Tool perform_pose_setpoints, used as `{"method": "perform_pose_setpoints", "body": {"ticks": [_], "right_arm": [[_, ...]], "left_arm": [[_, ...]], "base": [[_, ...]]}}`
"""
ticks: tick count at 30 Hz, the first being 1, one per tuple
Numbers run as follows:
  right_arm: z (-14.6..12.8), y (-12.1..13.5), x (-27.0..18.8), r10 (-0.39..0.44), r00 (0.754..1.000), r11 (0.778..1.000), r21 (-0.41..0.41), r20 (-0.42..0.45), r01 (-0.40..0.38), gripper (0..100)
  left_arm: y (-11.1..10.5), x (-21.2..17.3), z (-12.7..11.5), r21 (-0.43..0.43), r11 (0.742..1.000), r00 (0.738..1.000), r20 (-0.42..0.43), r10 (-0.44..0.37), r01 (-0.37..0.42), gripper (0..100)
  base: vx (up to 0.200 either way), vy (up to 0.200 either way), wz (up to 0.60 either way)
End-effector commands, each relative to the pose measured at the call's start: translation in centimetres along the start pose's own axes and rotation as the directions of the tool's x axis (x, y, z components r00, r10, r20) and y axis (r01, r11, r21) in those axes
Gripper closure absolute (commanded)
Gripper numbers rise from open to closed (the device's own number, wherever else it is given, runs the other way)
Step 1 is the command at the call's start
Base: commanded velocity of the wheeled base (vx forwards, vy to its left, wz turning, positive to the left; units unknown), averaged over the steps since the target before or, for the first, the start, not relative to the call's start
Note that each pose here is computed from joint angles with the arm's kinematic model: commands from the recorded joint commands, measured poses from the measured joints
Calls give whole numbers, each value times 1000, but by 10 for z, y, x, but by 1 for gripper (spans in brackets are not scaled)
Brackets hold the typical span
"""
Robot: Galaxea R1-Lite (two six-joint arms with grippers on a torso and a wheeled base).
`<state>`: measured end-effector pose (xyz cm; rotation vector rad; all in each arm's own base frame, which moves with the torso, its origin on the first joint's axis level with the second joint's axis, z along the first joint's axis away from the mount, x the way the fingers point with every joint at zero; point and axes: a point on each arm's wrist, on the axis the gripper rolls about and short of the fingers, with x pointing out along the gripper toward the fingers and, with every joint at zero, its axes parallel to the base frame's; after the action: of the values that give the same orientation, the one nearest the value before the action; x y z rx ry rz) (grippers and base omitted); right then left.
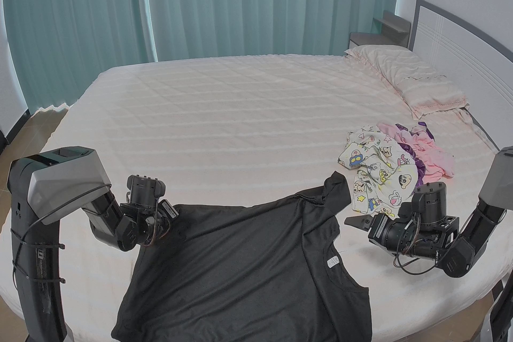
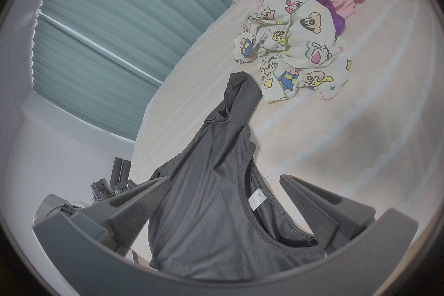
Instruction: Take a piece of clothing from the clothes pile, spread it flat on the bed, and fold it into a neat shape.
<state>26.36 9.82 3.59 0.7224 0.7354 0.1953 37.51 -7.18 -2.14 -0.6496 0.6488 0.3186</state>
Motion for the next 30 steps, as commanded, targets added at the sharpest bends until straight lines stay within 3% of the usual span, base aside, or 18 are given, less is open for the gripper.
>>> {"method": "perform_pose_setpoints", "body": {"ticks": [1,8,12,23,30], "right_arm": [[0,0,5,-1,1000,1000,-1,-1,1,0],[13,7,16,25,999,1000,-4,37,-25,0],[28,8,32,29,997,1000,1,68,-29,0],[55,-4,126,-69,997,997,26,37,68,0],[43,-11,166,-104,994,994,-29,-13,104,0]], "left_arm": [[1,3,16,-31,1000,999,46,-1,3,100],[-1,1,65,-99,994,985,169,-28,45,100],[0,3,79,-115,992,979,201,-32,56,100],[4,3,91,-132,989,973,227,-28,59,100],[8,4,89,-135,990,976,219,-14,45,100]], "base": [[0,0,0],[0,0,0],[0,0,0],[0,0,0],[0,0,0]]}}
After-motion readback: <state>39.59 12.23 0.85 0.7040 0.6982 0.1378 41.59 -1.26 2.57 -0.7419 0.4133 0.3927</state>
